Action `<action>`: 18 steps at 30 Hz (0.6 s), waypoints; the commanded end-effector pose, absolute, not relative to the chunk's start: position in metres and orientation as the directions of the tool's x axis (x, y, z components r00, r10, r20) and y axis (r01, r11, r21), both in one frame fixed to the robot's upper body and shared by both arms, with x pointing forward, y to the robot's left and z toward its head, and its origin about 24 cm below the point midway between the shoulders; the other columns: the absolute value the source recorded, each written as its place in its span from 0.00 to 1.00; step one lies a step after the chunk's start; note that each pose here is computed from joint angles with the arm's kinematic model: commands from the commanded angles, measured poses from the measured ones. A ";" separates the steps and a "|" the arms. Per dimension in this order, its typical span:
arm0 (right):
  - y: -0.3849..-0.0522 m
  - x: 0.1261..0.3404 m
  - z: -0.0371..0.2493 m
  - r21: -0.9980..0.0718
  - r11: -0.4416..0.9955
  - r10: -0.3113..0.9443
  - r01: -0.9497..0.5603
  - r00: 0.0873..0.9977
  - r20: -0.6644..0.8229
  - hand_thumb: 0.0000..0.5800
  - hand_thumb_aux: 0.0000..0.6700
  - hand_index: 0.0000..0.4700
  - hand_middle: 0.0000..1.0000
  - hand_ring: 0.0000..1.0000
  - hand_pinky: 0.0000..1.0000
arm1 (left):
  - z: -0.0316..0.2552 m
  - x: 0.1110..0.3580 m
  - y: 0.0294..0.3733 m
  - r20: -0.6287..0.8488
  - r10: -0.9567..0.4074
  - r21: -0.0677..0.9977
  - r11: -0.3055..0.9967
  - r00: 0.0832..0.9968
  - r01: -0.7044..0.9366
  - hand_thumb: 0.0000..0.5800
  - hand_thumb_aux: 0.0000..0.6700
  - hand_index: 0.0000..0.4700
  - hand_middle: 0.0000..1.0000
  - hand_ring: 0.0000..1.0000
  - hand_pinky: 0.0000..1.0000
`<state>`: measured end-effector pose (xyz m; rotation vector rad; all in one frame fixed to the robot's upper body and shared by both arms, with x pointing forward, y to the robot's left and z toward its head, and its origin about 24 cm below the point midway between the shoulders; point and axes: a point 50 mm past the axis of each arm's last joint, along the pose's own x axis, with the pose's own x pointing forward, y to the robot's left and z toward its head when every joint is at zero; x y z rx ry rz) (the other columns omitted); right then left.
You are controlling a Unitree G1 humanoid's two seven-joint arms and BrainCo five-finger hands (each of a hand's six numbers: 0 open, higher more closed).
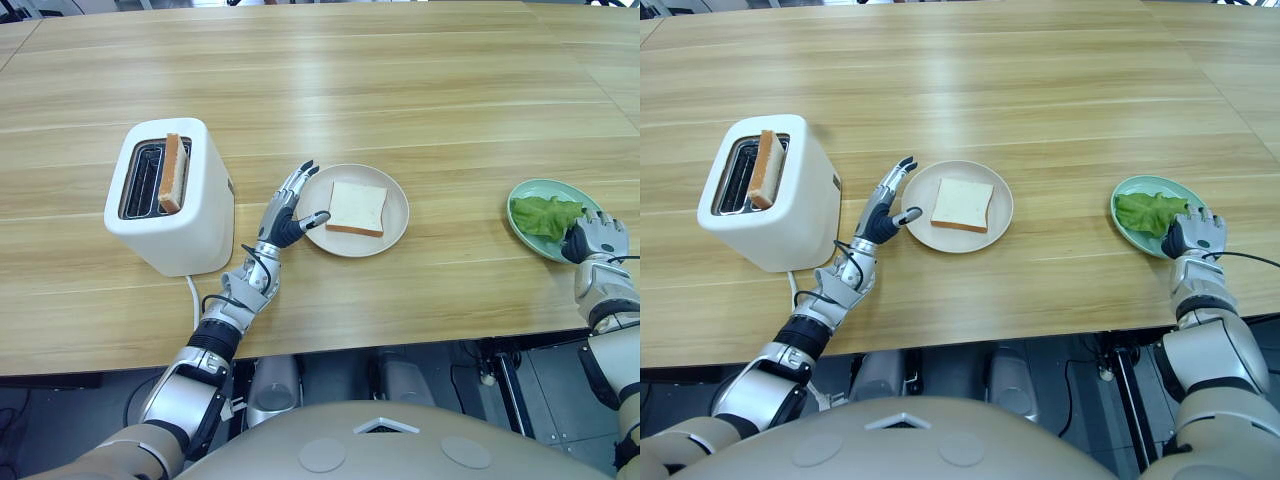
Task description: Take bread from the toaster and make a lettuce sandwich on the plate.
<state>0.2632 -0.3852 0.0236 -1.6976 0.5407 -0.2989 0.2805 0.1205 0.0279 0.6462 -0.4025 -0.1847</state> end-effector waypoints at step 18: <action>-0.385 0.281 0.057 -0.981 -0.182 -0.489 0.072 0.859 0.154 0.00 0.00 0.00 0.00 0.00 0.00 | 0.026 0.276 0.117 0.297 -0.325 0.622 0.780 0.898 0.076 0.00 0.00 0.00 0.00 0.00 0.00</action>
